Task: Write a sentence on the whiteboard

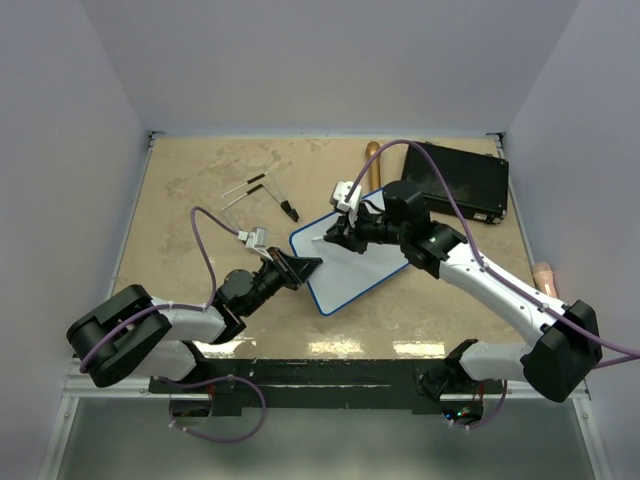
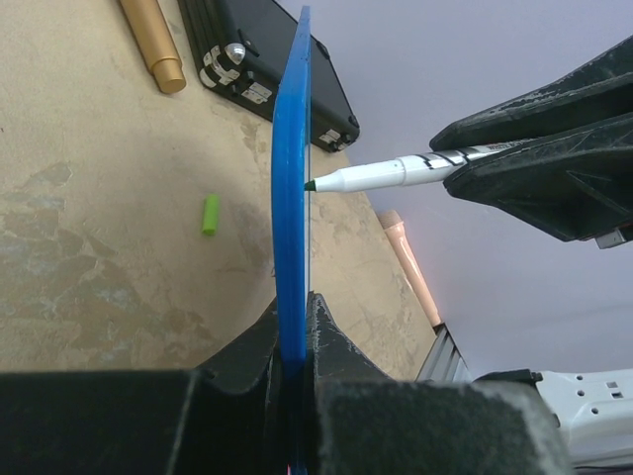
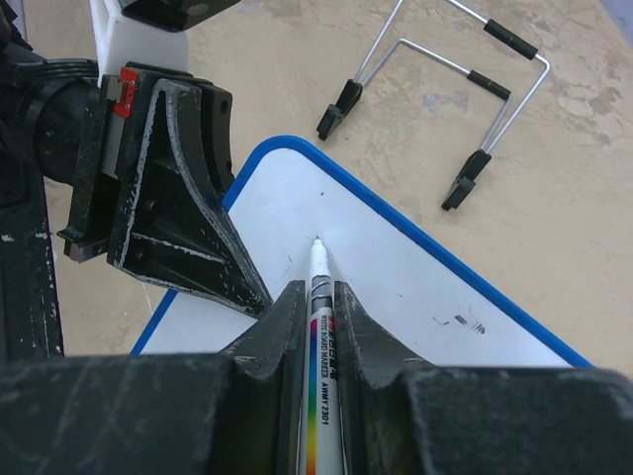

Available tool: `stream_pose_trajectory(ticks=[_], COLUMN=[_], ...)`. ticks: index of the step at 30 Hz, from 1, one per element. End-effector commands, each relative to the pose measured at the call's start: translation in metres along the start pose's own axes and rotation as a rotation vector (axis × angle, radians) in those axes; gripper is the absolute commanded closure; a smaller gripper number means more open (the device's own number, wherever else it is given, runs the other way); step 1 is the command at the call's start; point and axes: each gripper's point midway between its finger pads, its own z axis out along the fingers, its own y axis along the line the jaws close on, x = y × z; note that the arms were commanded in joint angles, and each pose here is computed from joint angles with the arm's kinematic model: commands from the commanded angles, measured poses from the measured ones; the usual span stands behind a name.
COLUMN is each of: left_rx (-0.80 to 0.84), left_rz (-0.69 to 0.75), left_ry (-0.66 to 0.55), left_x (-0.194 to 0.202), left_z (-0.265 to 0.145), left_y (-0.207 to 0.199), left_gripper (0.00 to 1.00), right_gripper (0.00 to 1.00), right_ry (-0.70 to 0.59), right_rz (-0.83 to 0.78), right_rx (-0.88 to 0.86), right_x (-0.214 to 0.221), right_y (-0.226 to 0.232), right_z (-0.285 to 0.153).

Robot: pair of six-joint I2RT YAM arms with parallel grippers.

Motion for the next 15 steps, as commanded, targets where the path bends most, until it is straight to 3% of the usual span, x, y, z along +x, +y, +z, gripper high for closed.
stream_pose_trajectory(ticks=[1,15], left_rx=[0.45,0.444], left_rz=[-0.052,-0.04], left_ry=[-0.386,-0.388], left_x=[-0.101,-0.103], left_z=[-0.02,-0.023], left_y=[-0.119,-0.119], left_gripper=[1.0,1.0], right_gripper=[1.0,1.0], right_ry=[-0.009,0.009], right_rz=[0.0,0.011], right_rx=[0.031,0.127], right_x=[-0.002,0.0], right_y=[-0.006,-0.023], right_z=[0.004,0.001])
